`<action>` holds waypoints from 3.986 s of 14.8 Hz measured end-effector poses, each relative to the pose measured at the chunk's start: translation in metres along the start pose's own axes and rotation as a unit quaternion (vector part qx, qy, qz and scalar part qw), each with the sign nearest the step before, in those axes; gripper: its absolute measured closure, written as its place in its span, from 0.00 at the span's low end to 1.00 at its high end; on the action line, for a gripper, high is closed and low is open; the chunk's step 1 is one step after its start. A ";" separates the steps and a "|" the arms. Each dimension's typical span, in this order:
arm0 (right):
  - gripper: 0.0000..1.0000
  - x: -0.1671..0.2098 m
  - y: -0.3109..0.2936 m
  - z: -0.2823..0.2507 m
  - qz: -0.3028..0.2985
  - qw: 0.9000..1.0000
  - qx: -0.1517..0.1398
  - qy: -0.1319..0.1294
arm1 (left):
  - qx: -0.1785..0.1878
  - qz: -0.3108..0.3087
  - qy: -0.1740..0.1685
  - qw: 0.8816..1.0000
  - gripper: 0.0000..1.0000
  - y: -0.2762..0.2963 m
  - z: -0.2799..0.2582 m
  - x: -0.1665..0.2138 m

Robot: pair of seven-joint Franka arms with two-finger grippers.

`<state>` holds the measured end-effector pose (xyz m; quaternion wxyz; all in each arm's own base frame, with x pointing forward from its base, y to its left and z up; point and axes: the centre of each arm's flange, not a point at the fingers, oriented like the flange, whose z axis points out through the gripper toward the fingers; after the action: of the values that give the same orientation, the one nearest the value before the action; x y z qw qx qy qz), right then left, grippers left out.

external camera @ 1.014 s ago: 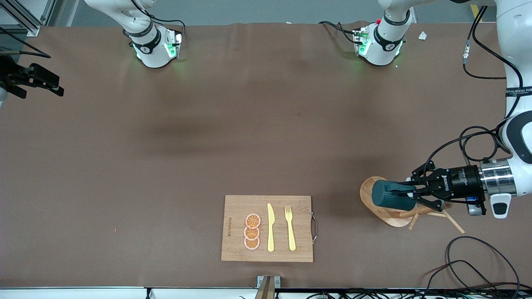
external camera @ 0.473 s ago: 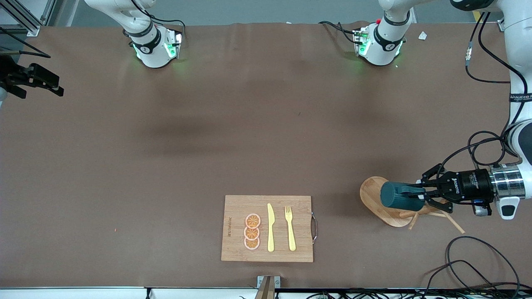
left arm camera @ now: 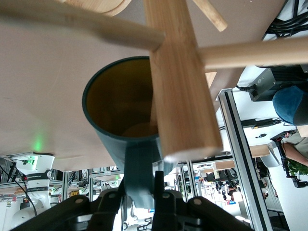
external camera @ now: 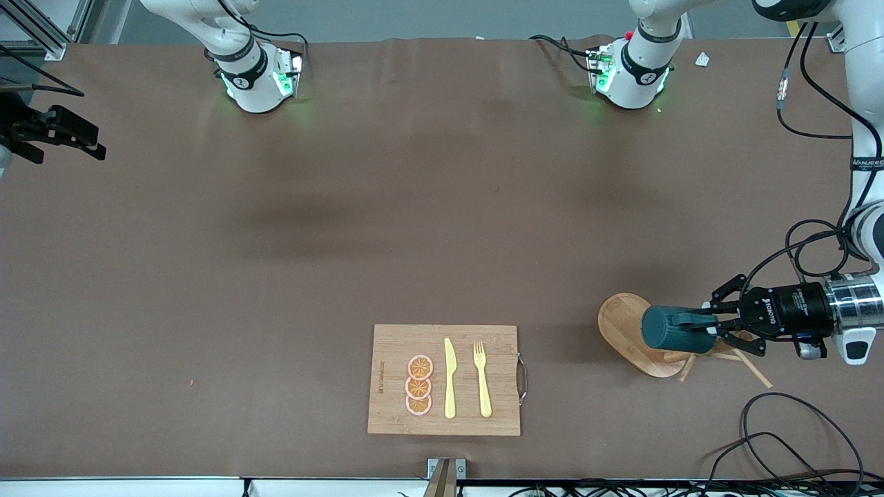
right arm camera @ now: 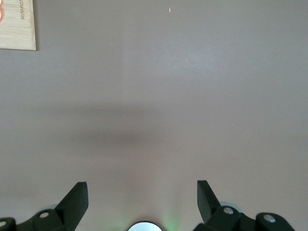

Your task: Pass cup and hang on rack

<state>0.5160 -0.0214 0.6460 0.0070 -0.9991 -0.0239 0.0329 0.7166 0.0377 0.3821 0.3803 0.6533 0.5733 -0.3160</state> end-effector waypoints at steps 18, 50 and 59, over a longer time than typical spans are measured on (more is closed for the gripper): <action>0.00 0.001 0.000 -0.001 -0.002 1.000 -0.006 0.004 | 0.004 -0.017 -0.011 1.000 0.79 -0.007 -0.010 0.027; 0.00 -0.001 0.000 -0.001 0.012 1.000 -0.003 -0.001 | 0.326 0.464 0.343 0.749 0.00 -0.076 0.021 -0.305; 0.00 -0.001 0.000 -0.001 0.012 1.000 -0.003 -0.001 | 0.406 0.500 0.359 0.675 0.00 -0.148 -0.012 -0.309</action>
<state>0.5155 -0.0213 0.6468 0.0037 -0.9994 -0.0124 0.0336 0.5256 -0.1014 0.6302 -0.0560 0.9959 0.0685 -0.0211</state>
